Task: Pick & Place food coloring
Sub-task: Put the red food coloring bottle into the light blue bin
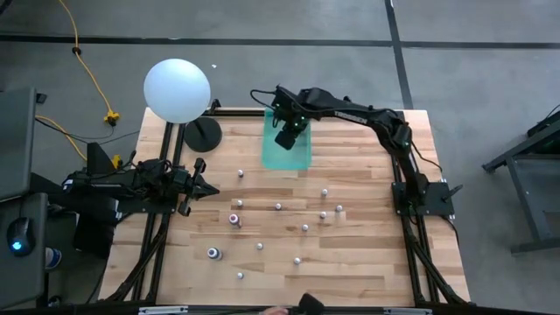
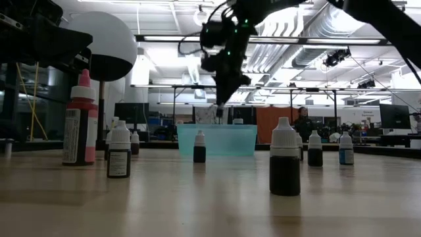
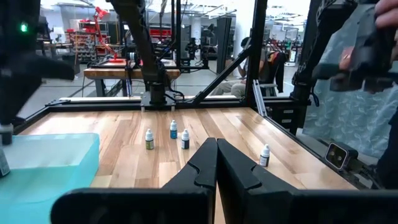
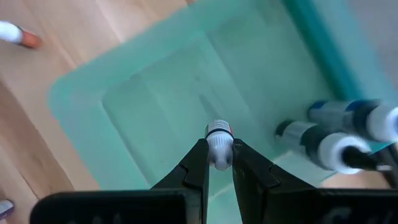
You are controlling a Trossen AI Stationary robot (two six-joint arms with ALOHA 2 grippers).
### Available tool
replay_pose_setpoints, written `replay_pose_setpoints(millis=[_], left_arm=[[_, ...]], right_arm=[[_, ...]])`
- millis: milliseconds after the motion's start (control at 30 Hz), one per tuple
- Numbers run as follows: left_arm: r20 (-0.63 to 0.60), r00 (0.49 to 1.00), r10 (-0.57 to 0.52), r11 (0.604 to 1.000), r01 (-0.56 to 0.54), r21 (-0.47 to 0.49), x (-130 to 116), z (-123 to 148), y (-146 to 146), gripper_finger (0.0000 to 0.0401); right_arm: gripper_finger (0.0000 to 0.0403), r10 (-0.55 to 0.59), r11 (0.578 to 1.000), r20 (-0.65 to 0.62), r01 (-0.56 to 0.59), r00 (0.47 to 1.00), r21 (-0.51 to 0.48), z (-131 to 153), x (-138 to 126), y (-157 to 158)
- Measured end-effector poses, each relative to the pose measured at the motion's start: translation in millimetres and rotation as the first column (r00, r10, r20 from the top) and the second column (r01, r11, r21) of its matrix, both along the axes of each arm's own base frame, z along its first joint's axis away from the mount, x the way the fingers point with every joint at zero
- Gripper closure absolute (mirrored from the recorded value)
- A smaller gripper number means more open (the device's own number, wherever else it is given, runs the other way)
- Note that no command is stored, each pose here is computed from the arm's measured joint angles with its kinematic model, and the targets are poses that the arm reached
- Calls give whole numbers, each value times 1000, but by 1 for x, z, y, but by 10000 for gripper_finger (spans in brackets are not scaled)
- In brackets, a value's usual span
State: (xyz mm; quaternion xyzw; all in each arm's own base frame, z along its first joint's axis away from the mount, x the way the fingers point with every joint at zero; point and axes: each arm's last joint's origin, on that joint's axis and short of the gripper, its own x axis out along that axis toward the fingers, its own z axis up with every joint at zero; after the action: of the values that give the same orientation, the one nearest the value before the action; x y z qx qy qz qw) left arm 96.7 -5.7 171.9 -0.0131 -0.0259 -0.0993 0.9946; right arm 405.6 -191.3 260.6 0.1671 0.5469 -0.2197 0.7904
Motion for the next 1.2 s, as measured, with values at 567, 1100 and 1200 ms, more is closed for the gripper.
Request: replay_pose_setpoints(millis=[567, 1100, 1200], left_arm=[[0, 1000, 0, 1000, 0, 0, 0, 0, 0, 400], [0, 1000, 0, 1000, 0, 0, 0, 0, 0, 400], [0, 1000, 0, 1000, 0, 0, 0, 0, 0, 400]], right_arm=[[359, -104, 991, -153, 114, 983, 63, -50, 3, -15], [359, -189, 967, -202, 218, 961, 131, -51, -2, -9], [359, -171, 969, -227, 205, 959, 135, -51, -1, -1]])
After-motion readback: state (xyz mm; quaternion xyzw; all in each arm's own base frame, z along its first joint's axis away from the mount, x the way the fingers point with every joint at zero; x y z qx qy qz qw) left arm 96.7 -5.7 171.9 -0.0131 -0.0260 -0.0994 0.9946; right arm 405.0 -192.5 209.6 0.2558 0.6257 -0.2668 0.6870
